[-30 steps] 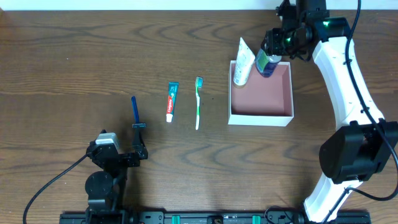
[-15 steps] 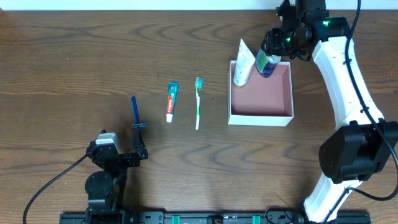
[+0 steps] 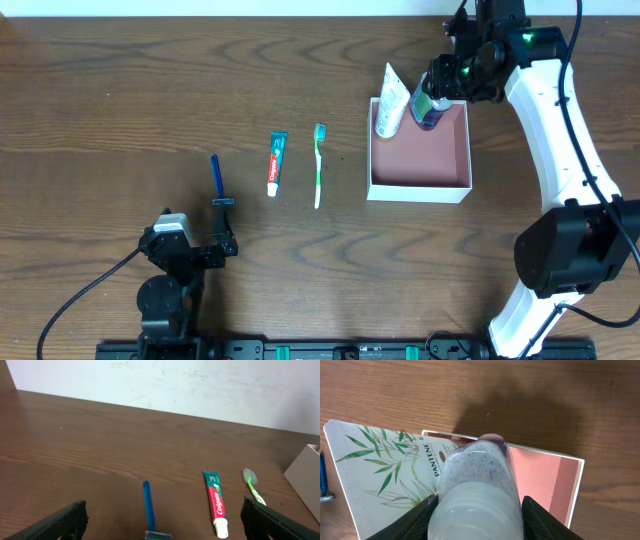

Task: Pack container
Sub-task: 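Carry the pump bottle over the box and lower it inside, then release the pump bottle and raise the right gripper away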

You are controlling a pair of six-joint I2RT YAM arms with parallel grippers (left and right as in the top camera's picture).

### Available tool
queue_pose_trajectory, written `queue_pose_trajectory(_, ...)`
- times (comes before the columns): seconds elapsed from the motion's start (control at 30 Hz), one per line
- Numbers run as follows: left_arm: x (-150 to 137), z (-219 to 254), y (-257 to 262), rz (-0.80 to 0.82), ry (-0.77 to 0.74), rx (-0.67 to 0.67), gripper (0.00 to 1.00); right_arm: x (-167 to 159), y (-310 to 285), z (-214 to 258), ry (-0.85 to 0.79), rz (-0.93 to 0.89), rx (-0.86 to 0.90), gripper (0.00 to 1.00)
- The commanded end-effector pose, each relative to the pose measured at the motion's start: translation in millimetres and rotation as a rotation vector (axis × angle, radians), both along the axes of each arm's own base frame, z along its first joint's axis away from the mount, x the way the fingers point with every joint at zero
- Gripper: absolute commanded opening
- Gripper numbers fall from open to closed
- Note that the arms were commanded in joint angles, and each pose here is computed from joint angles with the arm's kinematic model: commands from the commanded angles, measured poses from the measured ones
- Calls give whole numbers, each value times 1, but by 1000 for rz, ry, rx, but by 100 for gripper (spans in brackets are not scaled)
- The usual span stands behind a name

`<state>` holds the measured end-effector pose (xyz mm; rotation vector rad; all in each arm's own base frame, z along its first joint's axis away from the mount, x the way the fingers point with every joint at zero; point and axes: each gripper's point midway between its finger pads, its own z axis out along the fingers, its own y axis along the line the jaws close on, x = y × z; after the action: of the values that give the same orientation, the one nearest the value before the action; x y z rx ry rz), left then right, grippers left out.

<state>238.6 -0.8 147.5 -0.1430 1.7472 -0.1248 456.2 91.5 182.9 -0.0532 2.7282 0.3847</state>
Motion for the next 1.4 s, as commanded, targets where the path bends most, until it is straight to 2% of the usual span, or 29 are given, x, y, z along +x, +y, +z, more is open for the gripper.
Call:
queue_pose_trajectory(0.0,-1,-14,-2,-13,40,11,98,-3,5,5,-5,4,2,38)
queue_pose_trajectory(0.43,-1,-14,-2,-13,40,11,98,-9,2,3,13,14,-6,35)
queue_pose_trajectory(0.77,-1,-14,-2,-13,40,11,98,-8,-5,29,-45,-1,1,35)
queue_pose_trajectory(1.37,-1,-14,-2,-13,40,11,98,-13,9,-2,-4,30,-27,35)
